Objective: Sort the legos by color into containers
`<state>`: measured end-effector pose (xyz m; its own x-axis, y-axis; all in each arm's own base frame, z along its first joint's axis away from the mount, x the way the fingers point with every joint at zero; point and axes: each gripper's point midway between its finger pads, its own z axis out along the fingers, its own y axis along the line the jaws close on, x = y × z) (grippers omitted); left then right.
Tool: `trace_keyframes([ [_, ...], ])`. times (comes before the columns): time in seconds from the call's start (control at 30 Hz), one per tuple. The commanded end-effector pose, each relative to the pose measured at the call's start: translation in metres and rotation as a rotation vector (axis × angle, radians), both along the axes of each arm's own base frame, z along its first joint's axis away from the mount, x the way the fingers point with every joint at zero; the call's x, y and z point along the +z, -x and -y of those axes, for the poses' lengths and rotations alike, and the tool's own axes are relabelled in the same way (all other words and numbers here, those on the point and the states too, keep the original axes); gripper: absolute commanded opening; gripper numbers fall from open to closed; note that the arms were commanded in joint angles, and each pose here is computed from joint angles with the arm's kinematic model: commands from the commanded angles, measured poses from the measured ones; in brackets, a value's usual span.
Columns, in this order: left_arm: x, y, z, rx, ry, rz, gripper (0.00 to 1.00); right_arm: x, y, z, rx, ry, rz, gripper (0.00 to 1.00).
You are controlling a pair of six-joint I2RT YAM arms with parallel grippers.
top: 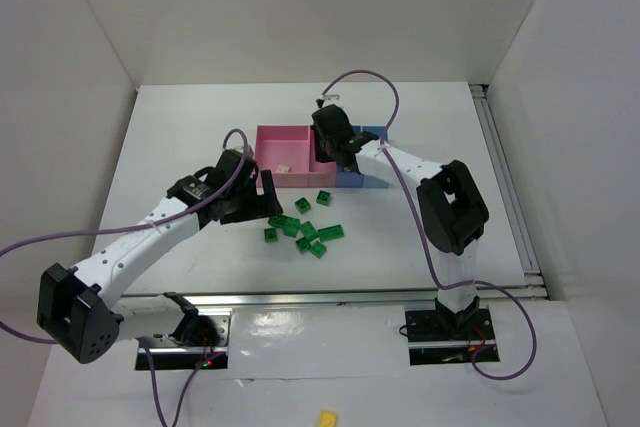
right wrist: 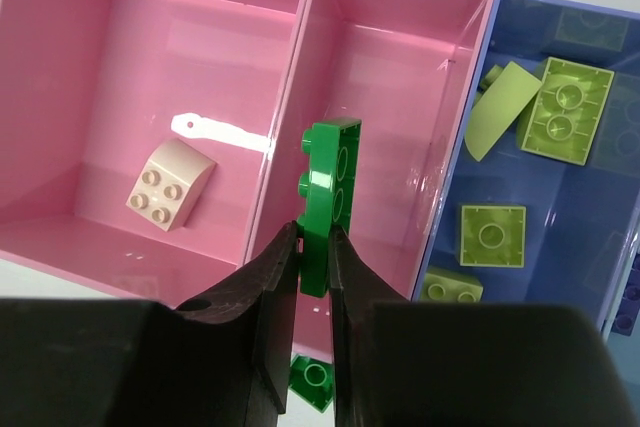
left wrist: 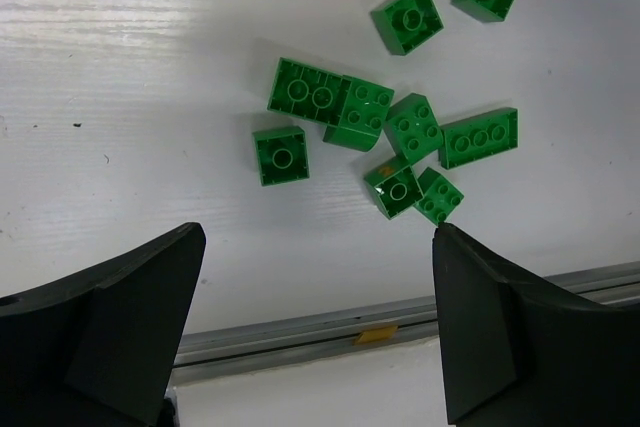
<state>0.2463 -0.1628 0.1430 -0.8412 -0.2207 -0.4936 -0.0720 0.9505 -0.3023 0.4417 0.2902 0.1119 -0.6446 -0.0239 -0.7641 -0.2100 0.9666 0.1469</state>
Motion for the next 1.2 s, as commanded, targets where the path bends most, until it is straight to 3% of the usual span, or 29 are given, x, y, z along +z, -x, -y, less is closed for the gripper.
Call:
trace_keyframes([
  [0.0,0.007,0.006,0.001,-0.032,0.003,-0.001,0.97,0.041,-0.010,-0.003,0.004,-0.049,0.087,0.21],
  [0.13,0.007,0.007,-0.007,-0.012,-0.016,0.020,0.97,0.035,-0.014,0.000,-0.020,-0.026,0.088,0.23],
  [0.23,0.004,0.010,-0.013,0.007,-0.036,0.011,0.97,0.030,-0.017,0.004,-0.032,0.000,0.090,0.31],
  [0.3,0.004,0.010,-0.013,0.008,-0.036,0.011,0.97,0.029,-0.016,0.002,-0.022,-0.006,0.086,0.49],
  [0.4,0.001,0.010,-0.013,0.007,-0.042,0.002,0.97,0.024,-0.016,0.002,-0.017,0.007,0.079,0.67],
  [0.43,-0.002,0.010,-0.013,0.007,-0.047,-0.007,0.97,0.024,-0.016,0.002,-0.017,0.007,0.079,0.69],
  [0.73,-0.009,0.014,-0.014,-0.006,-0.055,-0.025,0.97,0.079,-0.012,0.005,-0.019,-0.053,0.162,0.69],
  [0.97,-0.013,0.018,-0.016,-0.006,-0.060,-0.033,0.97,0.121,0.031,0.038,-0.063,-0.066,0.182,0.70],
  [1.17,-0.024,0.018,-0.020,0.004,-0.096,-0.059,0.97,0.072,0.100,0.058,-0.089,-0.061,0.065,0.73],
])
